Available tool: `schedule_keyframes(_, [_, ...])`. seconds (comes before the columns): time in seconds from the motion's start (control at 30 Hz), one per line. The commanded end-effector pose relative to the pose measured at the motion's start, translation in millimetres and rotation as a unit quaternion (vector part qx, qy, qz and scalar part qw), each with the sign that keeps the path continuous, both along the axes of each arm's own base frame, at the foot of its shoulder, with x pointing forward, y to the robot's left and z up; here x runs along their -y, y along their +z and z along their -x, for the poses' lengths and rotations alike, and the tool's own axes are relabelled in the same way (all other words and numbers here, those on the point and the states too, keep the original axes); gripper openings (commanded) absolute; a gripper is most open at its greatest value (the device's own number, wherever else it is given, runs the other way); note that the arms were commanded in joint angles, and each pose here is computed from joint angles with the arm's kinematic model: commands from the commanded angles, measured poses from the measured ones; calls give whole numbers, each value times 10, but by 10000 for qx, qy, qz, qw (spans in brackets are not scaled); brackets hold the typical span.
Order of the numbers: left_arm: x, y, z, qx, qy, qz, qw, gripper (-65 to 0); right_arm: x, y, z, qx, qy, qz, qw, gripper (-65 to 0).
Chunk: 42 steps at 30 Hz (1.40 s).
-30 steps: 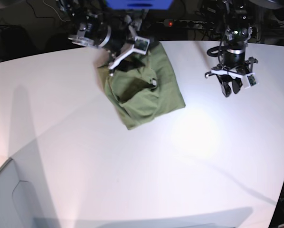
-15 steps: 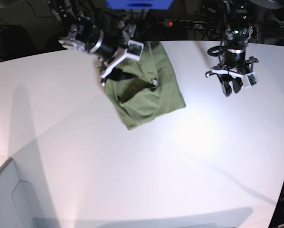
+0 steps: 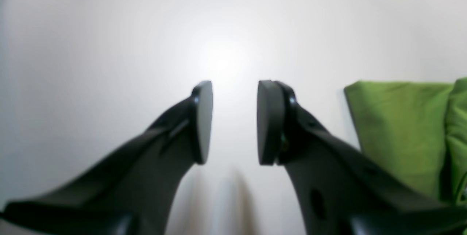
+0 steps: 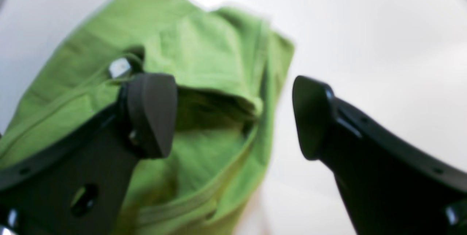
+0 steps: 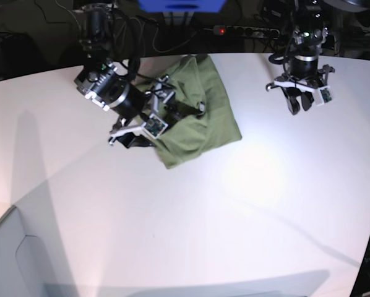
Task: Fold the T-shirt properly
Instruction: 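Lower the right gripper onto the bundle and pinch its edge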
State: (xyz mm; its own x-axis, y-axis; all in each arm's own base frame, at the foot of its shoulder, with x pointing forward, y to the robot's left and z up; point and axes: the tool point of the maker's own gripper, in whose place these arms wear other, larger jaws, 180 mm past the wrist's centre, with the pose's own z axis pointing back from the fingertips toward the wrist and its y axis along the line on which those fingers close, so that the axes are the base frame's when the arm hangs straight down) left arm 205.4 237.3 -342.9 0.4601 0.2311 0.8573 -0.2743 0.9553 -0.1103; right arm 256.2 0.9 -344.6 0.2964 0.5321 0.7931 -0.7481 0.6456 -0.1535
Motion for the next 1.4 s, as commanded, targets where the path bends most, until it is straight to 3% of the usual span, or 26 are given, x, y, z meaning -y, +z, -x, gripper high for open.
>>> schedule_keyframes(0.0, [-11,118,-39,207,-23,-79,9998,-451,-59,60,-50,102,89,-159,9998,-192])
schedule_keyframes(0.17, [-12,95,0,153,-22,-81,9998,-451,-52,-158,-60,-193,101,-134,9997,-198])
schedule_keyframes(0.23, [-13,87,18,137,-21,-85,9999,-451,-18,-182,-68,-197,132,-65,9997,-233])
schedule_keyframes(0.67, [-12,82,21,122,-23,-81,9999,-451,-13,-230,-194,-226,145,10,9996,-645])
schedule_keyframes(0.9, [-3,108,11,159,-29,-80,9998,-451,-325,121,-136,199,420,-261,9986,-648])
schedule_keyframes(1.13, [-3,108,11,159,-29,-80,9998,-451,-827,314,29,228,788,-753,9938,-648])
schedule_keyframes(1.37, [5,65,79,58,-31,-69,10000,-451,-1276,307,172,169,1516,-848,9847,-648])
